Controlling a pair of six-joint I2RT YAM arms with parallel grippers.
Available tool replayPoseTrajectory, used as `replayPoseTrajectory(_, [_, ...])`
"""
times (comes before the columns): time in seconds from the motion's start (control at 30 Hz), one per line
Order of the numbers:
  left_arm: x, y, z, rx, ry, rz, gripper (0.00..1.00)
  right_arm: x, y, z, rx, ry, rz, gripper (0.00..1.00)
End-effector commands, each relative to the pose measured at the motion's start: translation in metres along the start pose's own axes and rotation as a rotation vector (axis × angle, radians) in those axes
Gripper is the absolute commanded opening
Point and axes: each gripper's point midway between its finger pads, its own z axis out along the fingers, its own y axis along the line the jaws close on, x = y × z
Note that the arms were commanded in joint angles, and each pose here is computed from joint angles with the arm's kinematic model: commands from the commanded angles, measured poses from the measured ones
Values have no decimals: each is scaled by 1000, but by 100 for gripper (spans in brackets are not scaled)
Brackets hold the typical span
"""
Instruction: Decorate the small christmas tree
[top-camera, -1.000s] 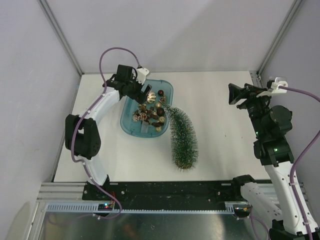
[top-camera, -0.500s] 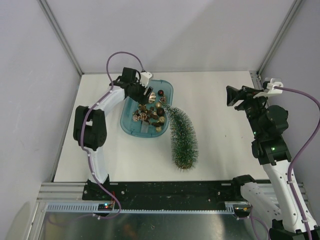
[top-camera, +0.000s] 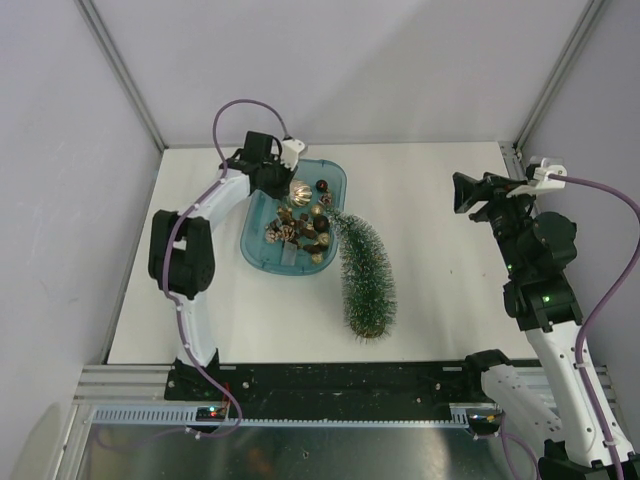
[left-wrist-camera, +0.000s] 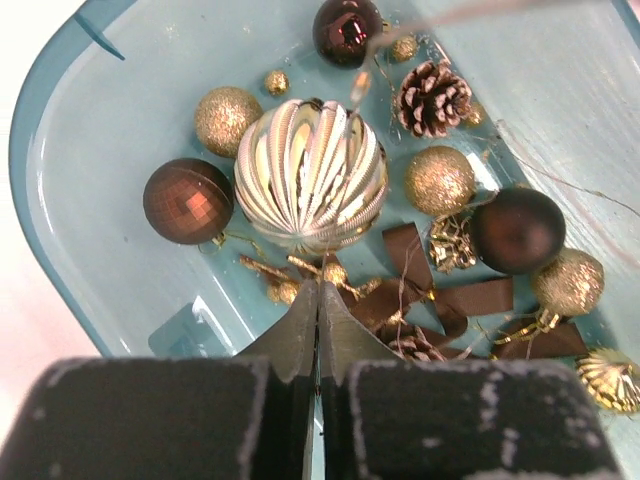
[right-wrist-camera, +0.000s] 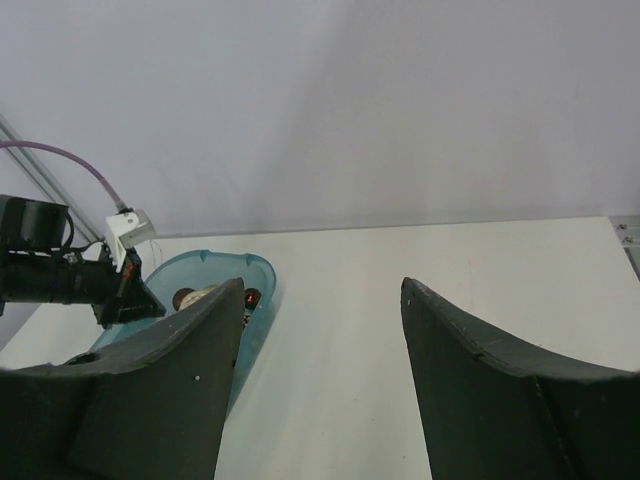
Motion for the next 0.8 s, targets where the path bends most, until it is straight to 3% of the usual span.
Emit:
replayPoseTrajectory(0.0, [-44,-1,-51,-21,-145,33,0,-8,5,-2,-25,-31,2,68])
replayPoseTrajectory(0.2, [-77,-23,-117,-21,-275,41,0,-9,5,-2,-23,-37,-3,68])
replayPoseTrajectory(0.53, [-148,-87,-249,-19,-522,191,0,-7,10,3,-53,-35,4,68])
replayPoseTrajectory(0.77, [-183,-112,-278,-75,-569,332,0,-7,33,20,-181,-46,23,73])
